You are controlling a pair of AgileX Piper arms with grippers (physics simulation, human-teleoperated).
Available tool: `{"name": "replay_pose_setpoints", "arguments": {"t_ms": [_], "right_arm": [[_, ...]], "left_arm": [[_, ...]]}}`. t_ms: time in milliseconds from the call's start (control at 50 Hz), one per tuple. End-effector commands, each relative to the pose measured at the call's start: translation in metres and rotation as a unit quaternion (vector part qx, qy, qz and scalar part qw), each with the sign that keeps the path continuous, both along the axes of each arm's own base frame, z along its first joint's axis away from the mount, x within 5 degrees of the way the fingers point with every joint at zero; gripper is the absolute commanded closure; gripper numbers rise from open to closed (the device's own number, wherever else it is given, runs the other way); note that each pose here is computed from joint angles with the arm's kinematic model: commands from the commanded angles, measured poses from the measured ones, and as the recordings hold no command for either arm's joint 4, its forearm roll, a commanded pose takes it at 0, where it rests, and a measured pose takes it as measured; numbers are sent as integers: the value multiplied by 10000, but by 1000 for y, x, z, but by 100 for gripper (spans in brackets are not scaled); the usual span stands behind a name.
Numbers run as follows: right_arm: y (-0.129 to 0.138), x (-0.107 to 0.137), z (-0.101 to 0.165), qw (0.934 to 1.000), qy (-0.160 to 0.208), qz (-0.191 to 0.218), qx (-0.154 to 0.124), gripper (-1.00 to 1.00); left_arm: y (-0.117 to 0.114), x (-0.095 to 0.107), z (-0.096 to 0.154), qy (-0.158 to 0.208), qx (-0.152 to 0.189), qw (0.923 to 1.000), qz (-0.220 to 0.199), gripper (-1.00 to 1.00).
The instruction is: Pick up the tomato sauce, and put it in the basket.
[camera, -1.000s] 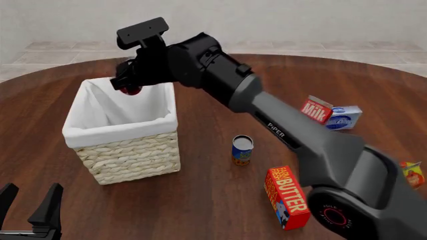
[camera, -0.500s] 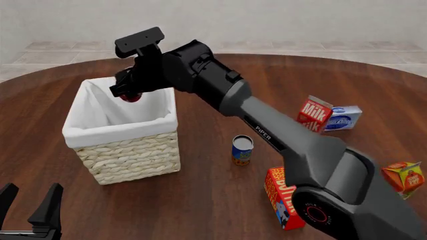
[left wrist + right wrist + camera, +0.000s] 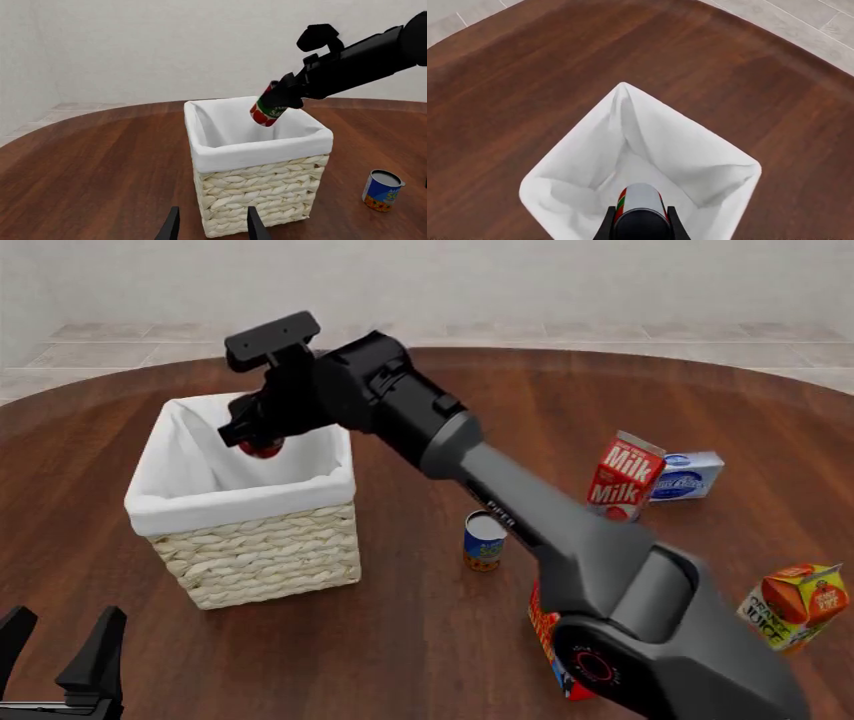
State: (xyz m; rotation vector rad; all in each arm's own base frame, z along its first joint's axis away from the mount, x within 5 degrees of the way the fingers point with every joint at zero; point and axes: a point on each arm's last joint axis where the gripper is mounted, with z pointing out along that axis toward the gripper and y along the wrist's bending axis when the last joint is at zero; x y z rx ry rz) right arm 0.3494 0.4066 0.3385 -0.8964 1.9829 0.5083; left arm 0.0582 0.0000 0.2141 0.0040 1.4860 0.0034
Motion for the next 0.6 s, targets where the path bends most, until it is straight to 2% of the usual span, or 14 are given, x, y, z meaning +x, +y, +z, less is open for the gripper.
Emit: {"name": "replay_pose_setpoints", "arguments": {"t_ms": [20, 600], "right_arm": [[3, 2, -4, 9999, 112, -53, 3, 100], [7, 7, -18, 9997, 207, -58, -136, 100]], "left_arm": [[0, 0, 0, 2, -1, 10000, -1, -100], [0, 0, 0, -1, 1, 10000, -1, -100]]}}
